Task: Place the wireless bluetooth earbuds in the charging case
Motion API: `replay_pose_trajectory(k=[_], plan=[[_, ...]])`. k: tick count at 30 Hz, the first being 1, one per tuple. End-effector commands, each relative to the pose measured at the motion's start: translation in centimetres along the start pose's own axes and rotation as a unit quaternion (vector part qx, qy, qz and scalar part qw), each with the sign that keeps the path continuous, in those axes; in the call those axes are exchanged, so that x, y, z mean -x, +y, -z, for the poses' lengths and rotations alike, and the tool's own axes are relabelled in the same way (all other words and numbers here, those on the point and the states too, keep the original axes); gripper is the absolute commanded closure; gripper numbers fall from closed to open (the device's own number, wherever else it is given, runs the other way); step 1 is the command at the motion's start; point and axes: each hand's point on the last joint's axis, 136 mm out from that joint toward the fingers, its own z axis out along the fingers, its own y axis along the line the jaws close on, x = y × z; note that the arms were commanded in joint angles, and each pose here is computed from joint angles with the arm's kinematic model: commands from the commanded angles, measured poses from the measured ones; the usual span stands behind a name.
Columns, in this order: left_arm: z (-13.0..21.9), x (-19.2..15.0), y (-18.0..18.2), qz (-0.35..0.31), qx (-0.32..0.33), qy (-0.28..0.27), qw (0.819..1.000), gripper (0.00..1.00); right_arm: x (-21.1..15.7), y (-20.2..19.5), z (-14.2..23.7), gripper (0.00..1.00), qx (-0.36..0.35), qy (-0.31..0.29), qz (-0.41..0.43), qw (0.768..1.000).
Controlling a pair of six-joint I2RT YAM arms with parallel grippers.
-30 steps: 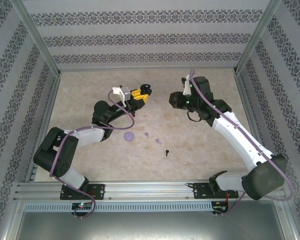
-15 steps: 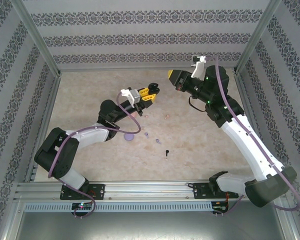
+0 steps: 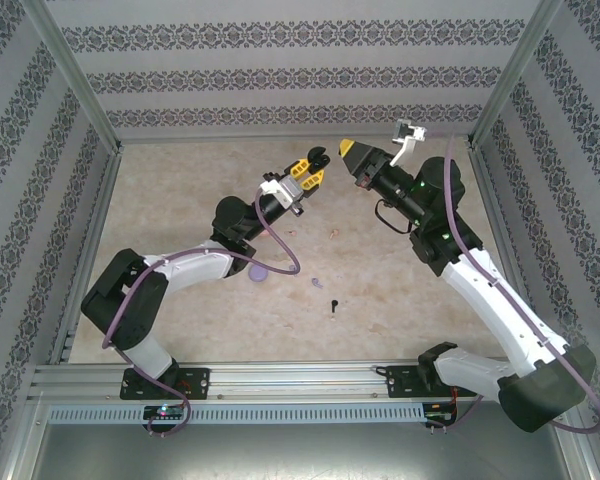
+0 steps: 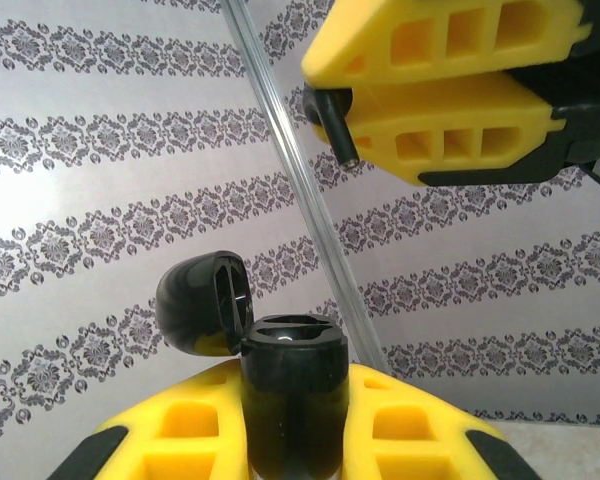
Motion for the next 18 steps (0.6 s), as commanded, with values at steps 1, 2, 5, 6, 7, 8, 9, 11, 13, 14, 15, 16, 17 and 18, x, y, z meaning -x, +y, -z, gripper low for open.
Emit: replay_pose_trajectory(k=[1, 2, 5, 6, 7, 8, 9, 11, 13, 14, 15, 16, 17, 18], plan=[[-0.7, 2.4, 0.6, -0.021, 0.014, -0.045, 0.999, 1.00, 0.9, 2.0, 0.2, 0.83, 0.041, -0.039, 0.004, 0.998], [-0.8, 2.3, 0.6, -0.018, 0.014, -0.045, 0.999, 1.00, 0.7, 2.0, 0.2, 0.84, 0.043, -0.041, 0.004, 0.998], [-0.8, 2.2, 0.6, -0.013, 0.013, -0.044, 0.999, 1.00, -0.1, 1.7, -0.2, 0.83, 0.045, -0.041, -0.004, 0.998], [-0.8, 2.2, 0.6, -0.012, 0.014, -0.044, 0.999, 1.00, -0.3, 1.7, -0.3, 0.83, 0.046, -0.040, -0.006, 0.998], [-0.8, 2.1, 0.6, -0.011, 0.014, -0.043, 0.999, 1.00, -0.5, 1.6, -0.4, 0.83, 0.044, -0.038, -0.007, 0.998], [-0.7, 2.2, 0.6, -0.010, 0.015, -0.043, 0.999, 1.00, -0.7, 1.6, -0.5, 0.83, 0.044, -0.035, -0.008, 0.998], [-0.7, 2.1, 0.7, -0.009, 0.015, -0.043, 0.999, 1.00, -0.9, 1.5, -0.6, 0.83, 0.042, -0.033, -0.009, 0.999], [-0.6, 2.1, 0.6, -0.007, 0.014, -0.043, 0.999, 1.00, -1.3, 1.2, -0.8, 0.83, 0.040, -0.032, -0.013, 0.999], [-0.6, 2.2, 0.6, -0.006, 0.013, -0.043, 0.999, 1.00, -1.7, 0.9, -1.1, 0.84, 0.038, -0.026, -0.015, 0.999], [-0.6, 2.1, 0.5, -0.006, 0.012, -0.042, 0.999, 1.00, -1.9, 0.7, -1.2, 0.84, 0.036, -0.025, -0.016, 0.999], [-0.6, 2.2, 0.6, -0.006, 0.013, -0.042, 0.999, 1.00, -2.0, 0.6, -1.3, 0.84, 0.035, -0.024, -0.018, 0.999], [-0.6, 2.2, 0.6, -0.006, 0.012, -0.043, 0.999, 1.00, -2.1, 0.5, -1.4, 0.84, 0.034, -0.022, -0.019, 0.999], [-0.6, 2.2, 0.6, -0.006, 0.013, -0.043, 0.999, 1.00, -2.4, 0.2, -1.6, 0.84, 0.031, -0.018, -0.019, 0.999], [-0.6, 2.2, 0.6, -0.005, 0.013, -0.044, 0.999, 1.00, -2.5, 0.0, -1.7, 0.84, 0.029, -0.017, -0.020, 0.999]])
